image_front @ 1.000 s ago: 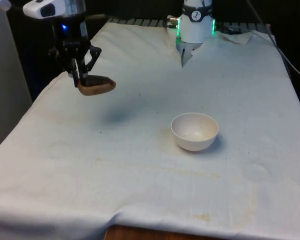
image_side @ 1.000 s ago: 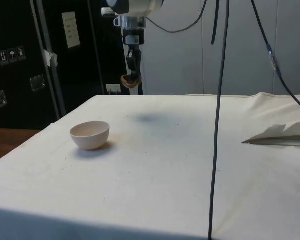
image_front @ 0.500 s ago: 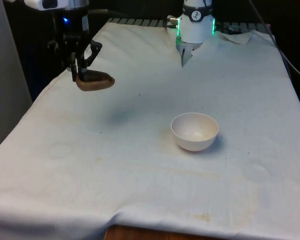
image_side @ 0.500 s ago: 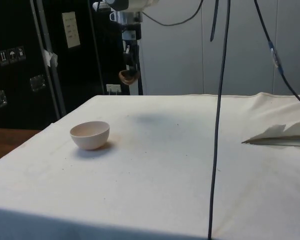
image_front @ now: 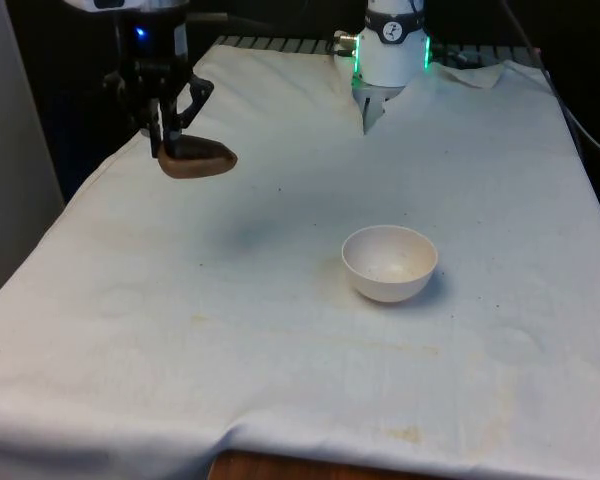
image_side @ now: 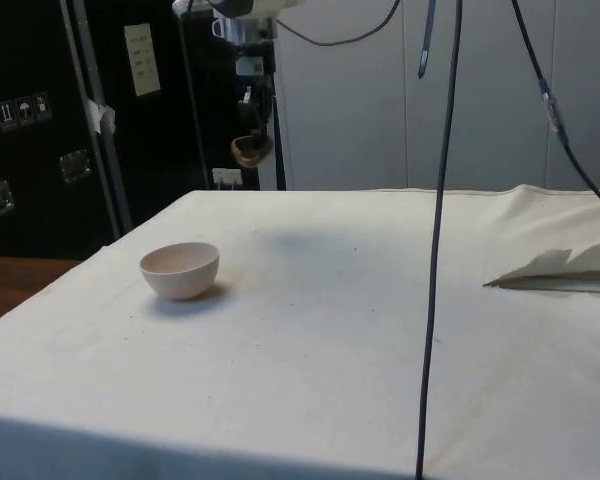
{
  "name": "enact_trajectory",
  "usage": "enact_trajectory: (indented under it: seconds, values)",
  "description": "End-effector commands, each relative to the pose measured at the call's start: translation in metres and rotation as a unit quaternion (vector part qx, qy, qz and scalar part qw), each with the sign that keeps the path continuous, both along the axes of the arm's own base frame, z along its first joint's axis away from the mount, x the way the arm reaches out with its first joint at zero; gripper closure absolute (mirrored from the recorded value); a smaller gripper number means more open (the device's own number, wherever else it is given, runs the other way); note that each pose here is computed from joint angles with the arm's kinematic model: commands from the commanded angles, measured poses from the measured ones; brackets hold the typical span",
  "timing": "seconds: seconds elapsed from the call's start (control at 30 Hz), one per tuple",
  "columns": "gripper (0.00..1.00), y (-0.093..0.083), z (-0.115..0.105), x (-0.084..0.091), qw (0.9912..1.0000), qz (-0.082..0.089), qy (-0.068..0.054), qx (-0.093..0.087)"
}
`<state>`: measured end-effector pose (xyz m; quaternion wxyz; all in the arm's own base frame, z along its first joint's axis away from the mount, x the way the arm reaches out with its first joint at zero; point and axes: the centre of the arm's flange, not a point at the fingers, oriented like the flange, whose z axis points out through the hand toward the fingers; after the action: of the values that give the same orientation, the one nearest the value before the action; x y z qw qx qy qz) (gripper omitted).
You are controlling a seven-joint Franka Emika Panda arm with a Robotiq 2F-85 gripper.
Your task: Pour the coffee beans from the cup into the bowl.
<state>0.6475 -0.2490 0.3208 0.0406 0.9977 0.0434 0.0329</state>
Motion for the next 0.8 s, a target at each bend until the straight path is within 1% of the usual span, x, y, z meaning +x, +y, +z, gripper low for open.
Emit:
enact_trajectory:
  seconds: [0.0, 0.07, 0.1, 0.13, 0.23, 0.3, 0.37, 0.4, 0.43, 0.6, 0.67, 0.7, 0.73, 0.77]
  values:
    - [1.0, 0.002, 0.001, 0.0, 0.99999, -0.004, -0.001, -0.004]
    - [1.0, 0.005, 0.001, 0.0, 0.99998, -0.006, 0.0, -0.003]
    - [1.0, 0.003, -0.001, 0.001, 0.99999, -0.003, 0.0, 0.001]
    - [1.0, 0.006, 0.001, 0.0, 0.99996, -0.009, 0.0, -0.003]
    - [1.0, 0.01, 0.0, 0.002, 0.99991, -0.014, 0.0, -0.002]
    - [1.0, 0.013, 0.0, 0.003, 0.9998, -0.02, 0.0, 0.0]
    - [1.0, 0.015, -0.001, 0.004, 0.99973, -0.023, 0.0, 0.0]
    - [1.0, 0.013, -0.003, 0.005, 0.99979, -0.02, 0.0, 0.004]
    - [1.0, 0.016, -0.001, 0.004, 0.99967, -0.026, 0.0, 0.001]
    - [1.0, 0.023, -0.003, 0.006, 0.99932, -0.037, 0.0, 0.003]
    - [1.0, 0.025, -0.002, 0.007, 0.99922, -0.039, -0.001, 0.003]
    - [1.0, 0.023, -0.004, 0.008, 0.9993, -0.037, -0.001, 0.007]
    - [1.0, 0.026, -0.002, 0.008, 0.99916, -0.041, -0.001, 0.002]
    - [1.0, 0.027, -0.002, 0.008, 0.99912, -0.042, 0.0, 0.002]
